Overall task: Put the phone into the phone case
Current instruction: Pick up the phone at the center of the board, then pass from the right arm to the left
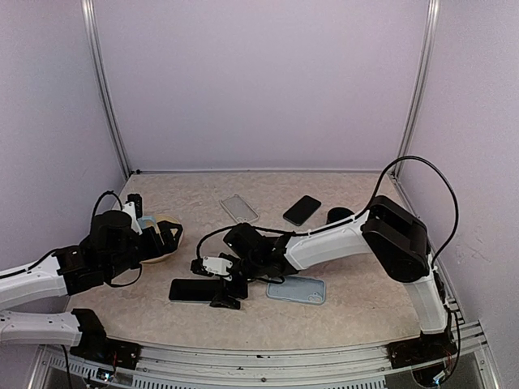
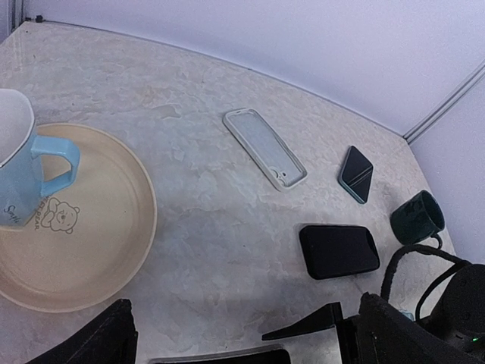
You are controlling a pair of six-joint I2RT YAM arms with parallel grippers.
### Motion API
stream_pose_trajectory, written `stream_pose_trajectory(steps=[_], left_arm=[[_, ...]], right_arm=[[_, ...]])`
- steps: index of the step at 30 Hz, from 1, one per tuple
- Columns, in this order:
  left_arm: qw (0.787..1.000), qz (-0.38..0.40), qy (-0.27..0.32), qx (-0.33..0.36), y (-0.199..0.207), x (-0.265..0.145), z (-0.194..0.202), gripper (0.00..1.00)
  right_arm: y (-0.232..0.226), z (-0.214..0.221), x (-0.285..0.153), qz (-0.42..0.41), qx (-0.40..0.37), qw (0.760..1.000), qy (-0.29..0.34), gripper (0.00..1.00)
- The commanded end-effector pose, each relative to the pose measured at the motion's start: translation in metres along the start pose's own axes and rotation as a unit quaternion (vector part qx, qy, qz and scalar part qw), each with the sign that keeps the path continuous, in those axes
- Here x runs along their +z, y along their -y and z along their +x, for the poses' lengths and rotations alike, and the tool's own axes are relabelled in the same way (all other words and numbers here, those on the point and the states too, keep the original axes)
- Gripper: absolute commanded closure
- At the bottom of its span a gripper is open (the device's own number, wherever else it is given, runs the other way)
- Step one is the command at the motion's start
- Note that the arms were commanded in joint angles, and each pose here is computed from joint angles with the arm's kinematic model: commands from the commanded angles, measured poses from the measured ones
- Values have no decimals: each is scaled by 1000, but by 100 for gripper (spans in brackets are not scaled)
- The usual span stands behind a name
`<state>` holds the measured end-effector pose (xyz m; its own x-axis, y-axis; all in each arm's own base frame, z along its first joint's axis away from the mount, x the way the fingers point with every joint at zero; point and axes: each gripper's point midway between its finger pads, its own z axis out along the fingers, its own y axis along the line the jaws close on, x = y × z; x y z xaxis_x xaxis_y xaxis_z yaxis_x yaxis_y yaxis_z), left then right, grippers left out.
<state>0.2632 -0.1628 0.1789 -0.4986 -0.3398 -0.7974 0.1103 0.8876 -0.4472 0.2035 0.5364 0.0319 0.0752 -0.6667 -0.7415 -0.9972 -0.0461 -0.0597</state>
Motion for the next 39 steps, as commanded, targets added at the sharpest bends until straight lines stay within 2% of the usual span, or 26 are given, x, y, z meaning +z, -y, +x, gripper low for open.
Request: stream_pose_trajectory(steps=[1,4,14,15,18,20,32,39], left_arm=[[1000,-7,7,-6,-5,-1,-2,1],[1000,-8,13,-9,-5,-2,-5,1],[1000,-7,26,-17,-5,-7,-12,1],[1000,-7,26,-17,-5,-7,-12,1],[1000,-8,23,-17,-5,-7,-10,1],[1000,-11,19,-18,-6,-5,-8,1],[1000,-4,-15,-20,-4,6,8,1],[998,37,-33,-27,5,11,14,1]], right_arm=[[2,-1,8,6,6,1000,2,0],[0,4,12,0,9,1000,-4,1],[-6,20,19,-18,30,999,-33,17],[-6,22,19,-19,31,999,-36,19],[-7,25,21,-27,35,998,-45,39],[-4,26,22,-23,37,998,-51,44],[13,-25,-28,48,-17,998,38,46],[22,-38,-64,100,-34,993,57,47]])
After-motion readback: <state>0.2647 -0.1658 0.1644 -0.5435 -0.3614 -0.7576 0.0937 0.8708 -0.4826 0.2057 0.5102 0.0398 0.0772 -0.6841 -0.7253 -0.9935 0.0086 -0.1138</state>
